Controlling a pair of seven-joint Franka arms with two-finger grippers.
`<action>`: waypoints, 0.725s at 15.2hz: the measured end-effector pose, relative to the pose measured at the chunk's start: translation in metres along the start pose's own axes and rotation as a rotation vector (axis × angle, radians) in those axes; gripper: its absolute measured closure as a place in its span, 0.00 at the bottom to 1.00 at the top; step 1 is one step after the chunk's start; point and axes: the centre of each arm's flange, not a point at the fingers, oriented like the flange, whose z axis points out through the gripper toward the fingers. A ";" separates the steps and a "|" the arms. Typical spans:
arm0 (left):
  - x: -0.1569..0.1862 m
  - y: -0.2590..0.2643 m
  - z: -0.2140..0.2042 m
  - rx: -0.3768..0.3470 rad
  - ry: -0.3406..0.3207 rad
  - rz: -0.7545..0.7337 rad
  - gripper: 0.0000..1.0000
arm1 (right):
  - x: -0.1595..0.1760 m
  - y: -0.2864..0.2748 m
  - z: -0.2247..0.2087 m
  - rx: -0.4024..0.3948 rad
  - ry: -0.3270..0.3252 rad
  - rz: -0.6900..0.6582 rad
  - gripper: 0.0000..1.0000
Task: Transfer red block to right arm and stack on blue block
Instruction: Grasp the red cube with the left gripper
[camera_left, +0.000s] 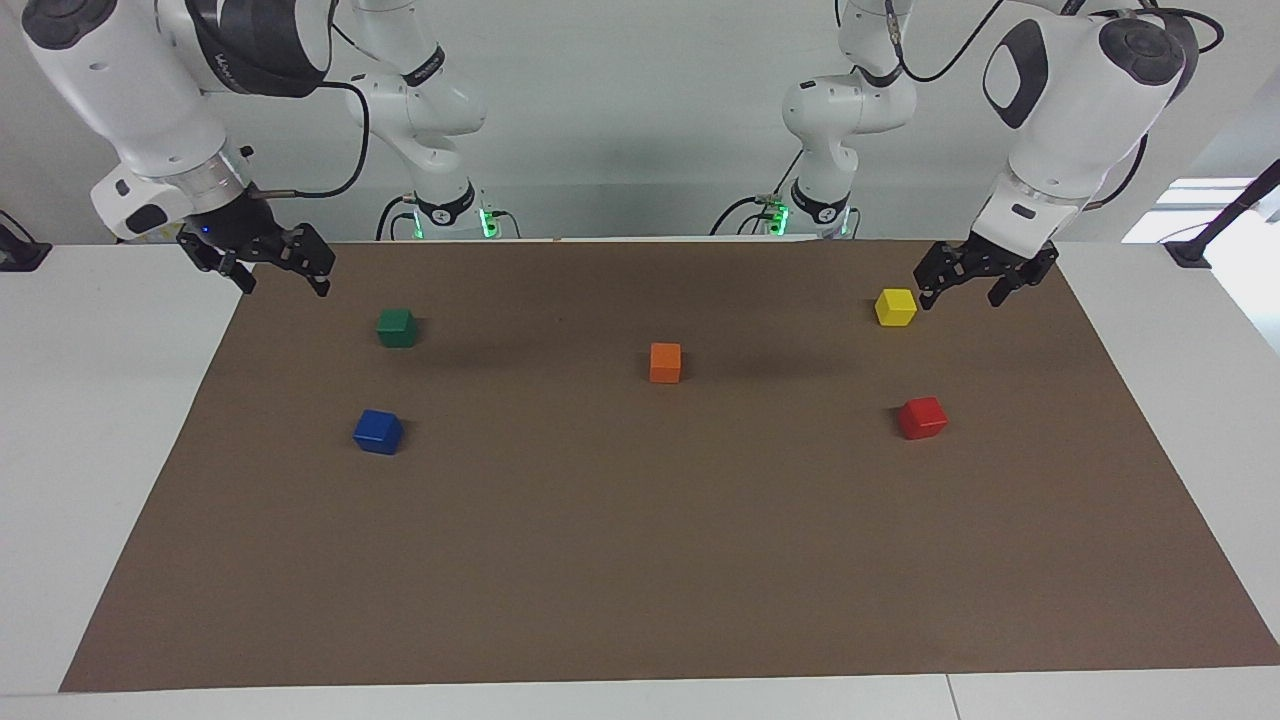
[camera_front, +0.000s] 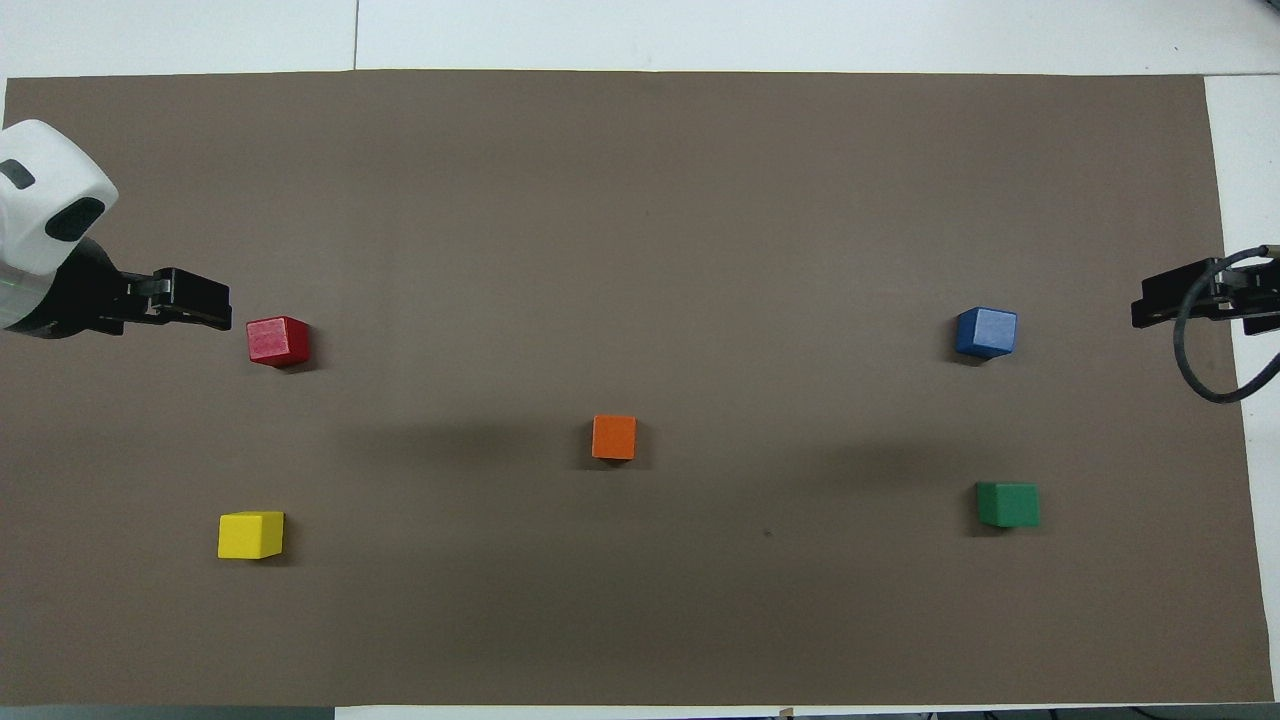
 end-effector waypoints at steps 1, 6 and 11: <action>0.000 0.000 0.000 0.000 0.000 0.000 0.00 | 0.000 0.000 0.000 0.000 0.000 0.000 0.00; 0.000 -0.002 0.000 0.000 -0.001 -0.003 0.00 | 0.000 -0.002 0.000 0.000 0.000 -0.004 0.00; 0.002 -0.012 0.021 0.000 0.026 -0.023 0.00 | 0.000 -0.001 0.000 0.000 0.000 -0.001 0.00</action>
